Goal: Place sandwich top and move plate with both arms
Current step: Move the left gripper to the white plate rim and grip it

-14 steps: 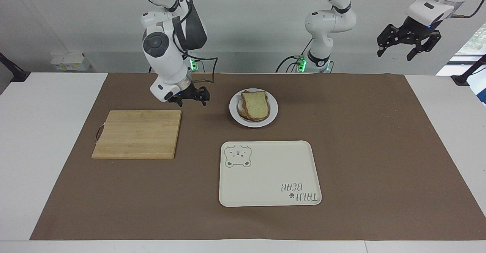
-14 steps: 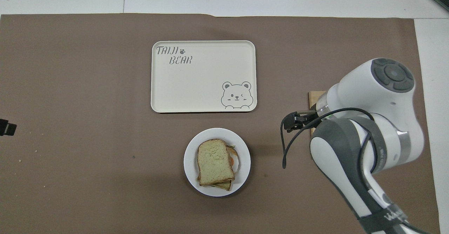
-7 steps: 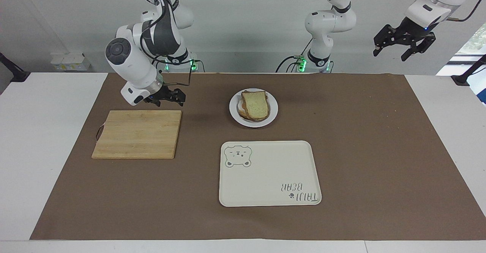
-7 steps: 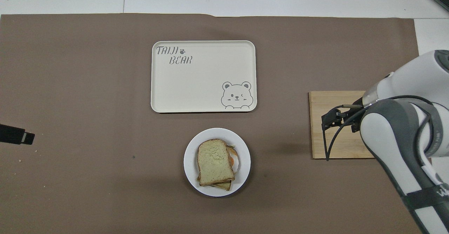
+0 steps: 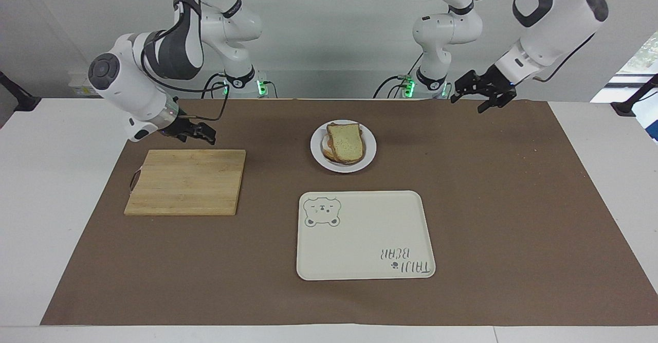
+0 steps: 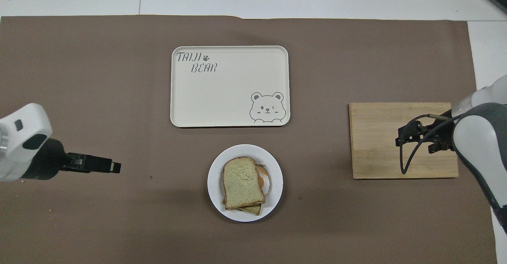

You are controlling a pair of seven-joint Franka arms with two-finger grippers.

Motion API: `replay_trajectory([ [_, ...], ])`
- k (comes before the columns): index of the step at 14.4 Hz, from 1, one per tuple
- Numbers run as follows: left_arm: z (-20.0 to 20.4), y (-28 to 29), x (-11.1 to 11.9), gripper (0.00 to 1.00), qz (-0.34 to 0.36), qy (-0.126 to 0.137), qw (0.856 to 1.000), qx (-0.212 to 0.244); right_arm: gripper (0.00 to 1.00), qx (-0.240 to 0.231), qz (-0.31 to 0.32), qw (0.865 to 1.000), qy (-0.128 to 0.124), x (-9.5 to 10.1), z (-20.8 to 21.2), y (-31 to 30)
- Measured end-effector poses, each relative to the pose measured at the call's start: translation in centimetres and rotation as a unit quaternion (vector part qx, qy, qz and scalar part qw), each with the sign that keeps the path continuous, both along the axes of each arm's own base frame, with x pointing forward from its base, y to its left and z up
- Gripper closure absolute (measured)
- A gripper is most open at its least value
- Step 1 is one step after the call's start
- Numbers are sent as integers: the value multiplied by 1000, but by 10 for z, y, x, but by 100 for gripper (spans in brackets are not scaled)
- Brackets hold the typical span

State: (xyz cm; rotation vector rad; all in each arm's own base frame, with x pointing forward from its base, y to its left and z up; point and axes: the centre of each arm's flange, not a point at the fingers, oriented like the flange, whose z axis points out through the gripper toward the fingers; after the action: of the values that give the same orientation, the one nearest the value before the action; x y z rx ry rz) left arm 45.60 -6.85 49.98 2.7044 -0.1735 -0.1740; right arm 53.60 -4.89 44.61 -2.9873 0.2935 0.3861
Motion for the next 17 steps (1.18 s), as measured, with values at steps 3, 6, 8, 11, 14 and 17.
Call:
replay_trajectory([
  [3, -62, -53, -17, 0, 26, -4, 998, -57, 0, -33, 17, 999, -31, 10, 31, -1],
  [6, -121, -95, -44, 0, 45, -14, 995, -89, 0, -40, 21, 996, -80, 21, 78, 1],
  [8, -153, -106, -58, 0, 47, -14, 992, -117, 0, -45, 20, 993, -106, 24, 104, 0],
  [11, -186, -117, -74, 5, 56, -19, 988, -145, 0, -63, 24, 988, -136, 24, 136, -2],
  [14, -191, -141, -87, 18, 65, -29, 984, -164, 0, -65, 43, 983, -166, 19, 172, -1],
  [17, -200, -151, -95, 21, 65, -40, 982, -172, 0, -65, 63, 979, -184, 16, 199, 2],
])
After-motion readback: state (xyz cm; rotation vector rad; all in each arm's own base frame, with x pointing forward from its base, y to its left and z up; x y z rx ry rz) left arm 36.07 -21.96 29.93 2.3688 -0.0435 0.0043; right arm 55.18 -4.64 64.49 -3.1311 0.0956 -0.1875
